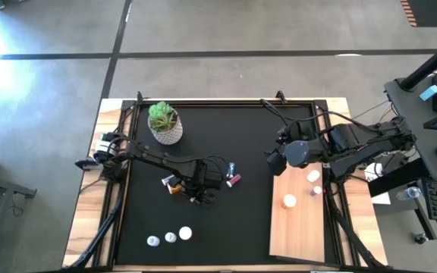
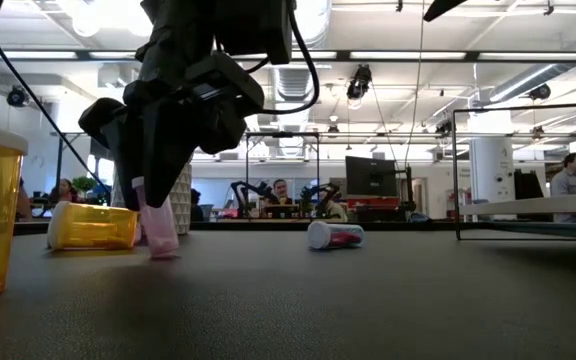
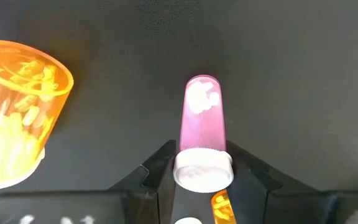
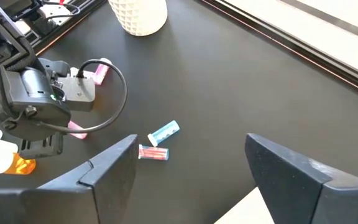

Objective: Pick and place medicine bottles onto shelf by color
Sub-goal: Put the bottom right pink table bottle on the shelf

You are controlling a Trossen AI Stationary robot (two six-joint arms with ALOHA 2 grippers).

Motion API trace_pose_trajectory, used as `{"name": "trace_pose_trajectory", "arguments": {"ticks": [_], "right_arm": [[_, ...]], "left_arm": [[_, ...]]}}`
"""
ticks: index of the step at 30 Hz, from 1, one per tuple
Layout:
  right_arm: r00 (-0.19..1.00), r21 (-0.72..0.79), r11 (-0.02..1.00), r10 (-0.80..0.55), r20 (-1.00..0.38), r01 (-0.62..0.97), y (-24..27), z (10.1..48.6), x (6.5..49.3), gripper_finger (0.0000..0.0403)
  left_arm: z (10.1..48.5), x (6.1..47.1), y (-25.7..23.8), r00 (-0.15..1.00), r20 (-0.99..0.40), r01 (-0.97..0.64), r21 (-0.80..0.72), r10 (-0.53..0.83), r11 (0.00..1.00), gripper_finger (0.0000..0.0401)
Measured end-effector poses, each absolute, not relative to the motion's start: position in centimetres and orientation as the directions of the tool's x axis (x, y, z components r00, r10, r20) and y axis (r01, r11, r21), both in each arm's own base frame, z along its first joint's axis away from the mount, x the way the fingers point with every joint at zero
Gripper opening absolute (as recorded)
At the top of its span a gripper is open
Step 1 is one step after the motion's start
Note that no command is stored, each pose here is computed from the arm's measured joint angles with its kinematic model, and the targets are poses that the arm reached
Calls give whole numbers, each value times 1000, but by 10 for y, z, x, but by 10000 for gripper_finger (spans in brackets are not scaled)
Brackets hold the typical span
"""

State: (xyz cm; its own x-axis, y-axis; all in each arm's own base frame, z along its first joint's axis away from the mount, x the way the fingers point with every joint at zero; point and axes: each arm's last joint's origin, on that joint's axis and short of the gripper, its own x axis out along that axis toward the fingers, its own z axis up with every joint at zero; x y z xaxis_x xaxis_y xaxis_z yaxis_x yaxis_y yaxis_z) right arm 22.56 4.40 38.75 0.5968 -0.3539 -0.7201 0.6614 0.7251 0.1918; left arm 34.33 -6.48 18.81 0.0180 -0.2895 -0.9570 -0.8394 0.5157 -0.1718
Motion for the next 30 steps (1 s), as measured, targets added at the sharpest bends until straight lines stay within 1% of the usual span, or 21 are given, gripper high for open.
{"name": "trace_pose_trajectory", "arguments": {"ticks": [4,6,11,13,19,26,30], "right_arm": [[597,193,725,-354,-720,661,44,388,226,281],[598,193,725,-354,-720,661,44,388,226,281],[598,200,719,-354,-720,666,44,388,226,281],[598,200,719,-354,-720,666,44,388,226,281],[598,199,719,-354,-720,665,44,388,226,281],[597,198,720,-354,-720,665,44,388,226,281],[597,198,720,-354,-720,665,44,388,226,281]], "left_arm": [[188,343,-65,15,-957,-844,-168,-290,510,98],[188,341,-65,-4,-957,-853,-148,-290,501,98],[190,325,-63,-172,-937,-866,-2,-303,500,98],[190,321,-63,-209,-922,-860,14,-326,510,98],[183,323,-68,-168,-921,-840,-54,-353,541,98],[181,322,-67,-168,-926,-837,-47,-338,545,98],[181,324,-67,-150,-928,-836,-64,-341,544,113]]}}
